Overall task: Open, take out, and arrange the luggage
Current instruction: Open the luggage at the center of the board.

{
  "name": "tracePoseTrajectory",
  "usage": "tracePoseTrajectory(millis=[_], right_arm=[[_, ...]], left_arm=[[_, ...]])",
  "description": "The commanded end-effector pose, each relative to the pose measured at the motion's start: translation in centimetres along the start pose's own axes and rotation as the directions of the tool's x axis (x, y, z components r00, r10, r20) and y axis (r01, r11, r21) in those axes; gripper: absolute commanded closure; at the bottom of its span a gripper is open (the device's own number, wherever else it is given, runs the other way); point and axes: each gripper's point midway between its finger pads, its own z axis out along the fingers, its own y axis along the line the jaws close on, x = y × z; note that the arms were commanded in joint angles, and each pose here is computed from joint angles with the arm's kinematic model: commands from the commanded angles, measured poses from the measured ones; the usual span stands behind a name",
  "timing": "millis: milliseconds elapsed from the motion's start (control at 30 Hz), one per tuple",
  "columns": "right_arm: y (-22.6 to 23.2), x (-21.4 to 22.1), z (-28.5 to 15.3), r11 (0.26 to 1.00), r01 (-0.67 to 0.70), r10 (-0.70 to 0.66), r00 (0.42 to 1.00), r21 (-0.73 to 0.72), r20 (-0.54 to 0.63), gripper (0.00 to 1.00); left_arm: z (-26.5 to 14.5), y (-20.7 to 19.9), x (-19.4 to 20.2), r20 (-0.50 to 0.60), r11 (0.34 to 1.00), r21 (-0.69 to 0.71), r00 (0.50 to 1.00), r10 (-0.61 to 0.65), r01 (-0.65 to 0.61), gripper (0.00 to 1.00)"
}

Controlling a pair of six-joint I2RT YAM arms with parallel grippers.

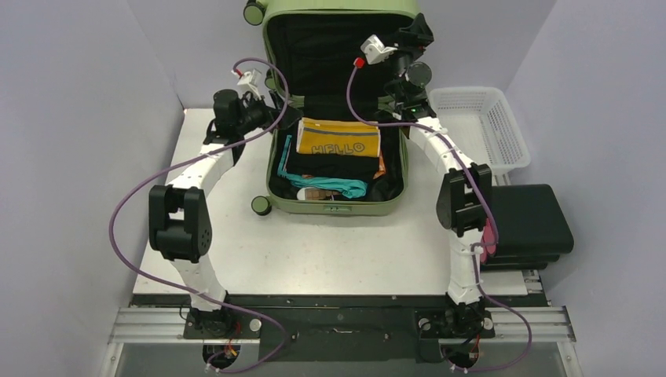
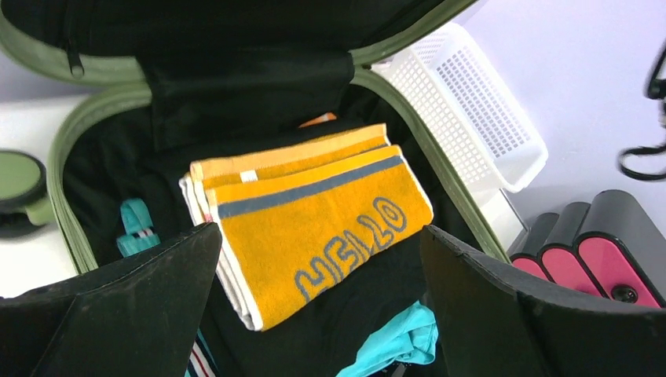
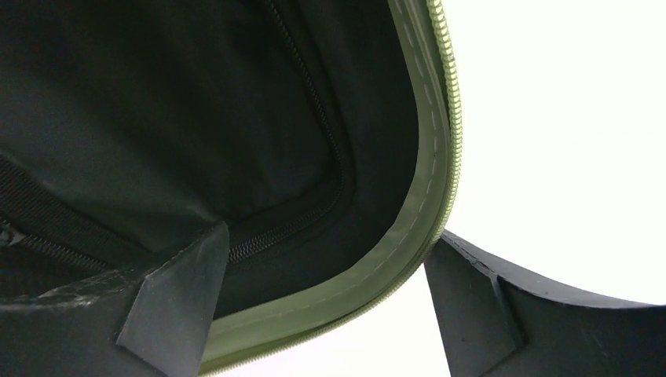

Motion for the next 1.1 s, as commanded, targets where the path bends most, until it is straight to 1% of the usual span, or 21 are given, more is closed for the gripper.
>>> tracePoseTrajectory(millis=[0, 33, 67, 100, 267, 333, 367, 400, 433, 467, 500, 533, 567, 600, 633, 667, 700, 833, 933, 1033, 1067], right_arm=[[1.8, 0.9, -2.5, 0.982, -0.040, 0.019, 0.993, -0.185, -0.116, 0.13], [0.7, 0.4, -2.8, 0.981, -0.055, 0.034, 0.993, -0.184, -0.116, 0.13], [1.4, 0.2, -3.2, 0.973, -0.072, 0.045, 0.991, -0.221, -0.126, 0.13], [0.6, -0.3, -3.3, 0.972, -0.080, 0.054, 0.991, -0.220, -0.123, 0.13], [-2.1, -2.6, -2.4, 0.984, -0.062, 0.045, 0.994, -0.168, -0.100, 0.13], [-2.1, -2.5, -2.2, 0.985, -0.002, -0.016, 0.995, -0.172, -0.100, 0.12], [-1.7, -2.4, -2.2, 0.981, 0.048, -0.067, 0.993, -0.189, -0.095, 0.12], [-0.4, -2.0, -2.6, 0.968, 0.073, -0.099, 0.990, -0.239, -0.097, 0.12], [0.6, -1.6, -3.2, 0.947, 0.103, -0.138, 0.986, -0.303, -0.098, 0.12], [1.6, -1.3, -3.7, 0.934, 0.103, -0.145, 0.985, -0.343, -0.097, 0.12], [2.8, -0.6, -4.5, 0.913, 0.081, -0.139, 0.983, -0.399, -0.119, 0.12], [3.3, -0.2, -4.8, 0.905, 0.059, -0.128, 0.982, -0.421, -0.137, 0.12], [4.6, 0.7, -5.7, 0.880, 0.017, -0.115, 0.977, -0.474, -0.177, 0.12], [5.1, 1.2, -6.2, 0.871, -0.005, -0.110, 0.973, -0.492, -0.203, 0.12], [6.0, 1.8, -7.1, 0.850, -0.052, -0.090, 0.966, -0.524, -0.242, 0.12], [6.3, 2.0, -7.5, 0.838, -0.077, -0.075, 0.965, -0.541, -0.253, 0.12], [6.7, 2.4, -8.4, 0.822, -0.125, -0.047, 0.958, -0.555, -0.284, 0.12], [6.3, 2.9, -9.2, 0.819, -0.229, 0.038, 0.936, -0.525, -0.349, 0.12], [5.2, 2.6, -9.3, 0.832, -0.242, 0.058, 0.933, -0.499, -0.355, 0.12], [5.0, 1.8, -9.7, 0.821, -0.217, 0.032, 0.941, -0.529, -0.336, 0.12], [4.8, 1.4, -9.8, 0.816, -0.184, 0.004, 0.950, -0.548, -0.313, 0.11]], left_arm=[[0.3, 1.2, 0.1, 0.004, 0.996, -0.085, 1.000, -0.022, 0.022, 0.04], [0.2, 1.8, 0.3, -0.001, 0.993, -0.113, 1.000, -0.020, 0.020, 0.04], [0.3, 2.5, 0.1, 0.008, 0.989, -0.145, 1.000, -0.004, 0.005, 0.04], [0.5, 3.1, 0.0, 0.012, 0.986, -0.167, 1.000, 0.003, -0.001, 0.04], [2.1, 3.1, -1.8, 0.027, 0.988, -0.156, 1.000, 0.002, 0.003, 0.04], [3.3, 3.1, -2.4, 0.022, 0.990, -0.140, 1.000, -0.002, 0.005, 0.04], [3.7, 2.3, -4.0, 0.042, 0.992, -0.123, 0.999, 0.011, -0.006, 0.04], [4.4, 3.0, -3.6, 0.031, 0.992, -0.128, 1.000, 0.003, 0.001, 0.04], [4.7, 2.3, -5.2, 0.055, 0.993, -0.115, 0.998, 0.019, -0.012, 0.04], [5.4, 3.0, -4.9, 0.049, 0.993, -0.119, 0.999, 0.013, -0.007, 0.04], [5.8, 2.4, -6.6, 0.079, 0.994, -0.109, 0.996, 0.031, -0.022, 0.04], [6.4, 3.2, -6.3, 0.074, 0.993, -0.113, 0.997, 0.026, -0.018, 0.04], [6.6, 2.6, -7.9, 0.103, 0.994, -0.101, 0.994, 0.046, -0.036, 0.04], [7.3, 3.2, -7.6, 0.102, 0.994, -0.103, 0.994, 0.046, -0.036, 0.04], [7.4, 2.8, -9.0, 0.132, 0.994, -0.097, 0.989, 0.066, -0.054, 0.04], [7.9, 3.2, -9.1, 0.141, 0.994, -0.098, 0.987, 0.071, -0.058, 0.04], [8.0, 2.8, -10.3, 0.170, 0.993, -0.092, 0.981, 0.093, -0.078, 0.04], [9.1, 2.8, -12.9, 0.243, 0.986, -0.084, 0.957, 0.161, -0.145, 0.04], [10.0, 3.3, -14.4, 0.317, 0.980, -0.085, 0.927, 0.200, -0.182, 0.04], [10.8, 4.0, -14.8, 0.351, 0.973, -0.111, 0.908, 0.229, -0.202, 0.04], [11.1, 4.3, -14.7, 0.357, 0.972, -0.116, 0.905, 0.231, -0.203, 0.04]])
